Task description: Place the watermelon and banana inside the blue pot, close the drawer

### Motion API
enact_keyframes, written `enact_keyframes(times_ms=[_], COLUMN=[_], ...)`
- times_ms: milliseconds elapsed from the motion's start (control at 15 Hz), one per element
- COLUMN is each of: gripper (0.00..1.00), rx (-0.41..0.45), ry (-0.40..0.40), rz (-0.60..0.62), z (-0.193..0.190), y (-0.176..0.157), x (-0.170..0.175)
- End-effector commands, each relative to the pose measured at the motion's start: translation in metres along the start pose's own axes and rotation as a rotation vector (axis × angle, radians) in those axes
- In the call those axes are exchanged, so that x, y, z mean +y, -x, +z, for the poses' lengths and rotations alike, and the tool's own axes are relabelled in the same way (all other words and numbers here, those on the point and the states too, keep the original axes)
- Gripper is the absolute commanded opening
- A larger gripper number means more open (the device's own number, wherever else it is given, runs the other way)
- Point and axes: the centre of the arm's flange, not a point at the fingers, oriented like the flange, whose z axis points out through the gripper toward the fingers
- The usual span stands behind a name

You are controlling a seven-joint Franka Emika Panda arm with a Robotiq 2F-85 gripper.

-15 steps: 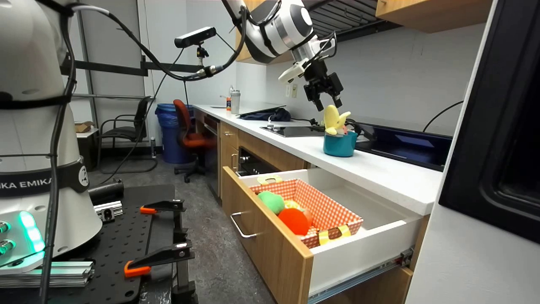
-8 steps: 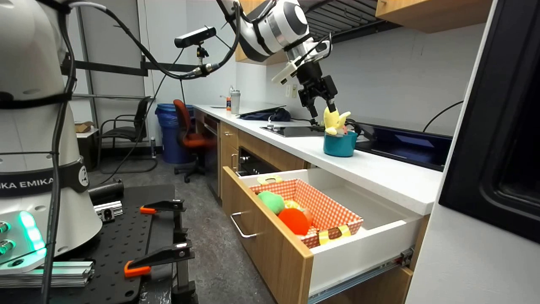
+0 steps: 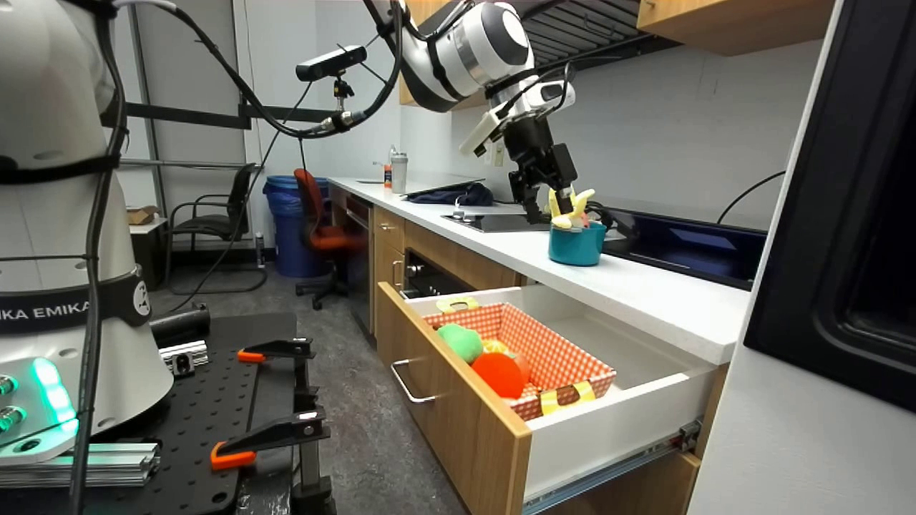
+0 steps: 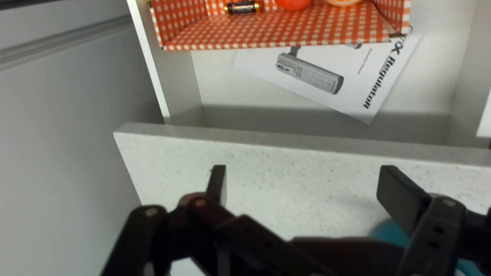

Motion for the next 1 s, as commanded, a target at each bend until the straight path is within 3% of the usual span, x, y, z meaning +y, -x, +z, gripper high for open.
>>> enact_keyframes(times_ms=[0, 400, 867, 933], gripper=[1.0, 1.0, 1.0, 0.8], rx=[-0.097, -0.228, -0.337, -0.347], ry=[0.02, 0.049, 0.055, 0.054], rz=[0.03, 0.084, 0.091, 0.091], z=[0.013, 0.037, 0.032, 0.031], y=[0.028, 0.067, 0.113, 0.12], x=[0.029, 0.06, 0.073, 0.074])
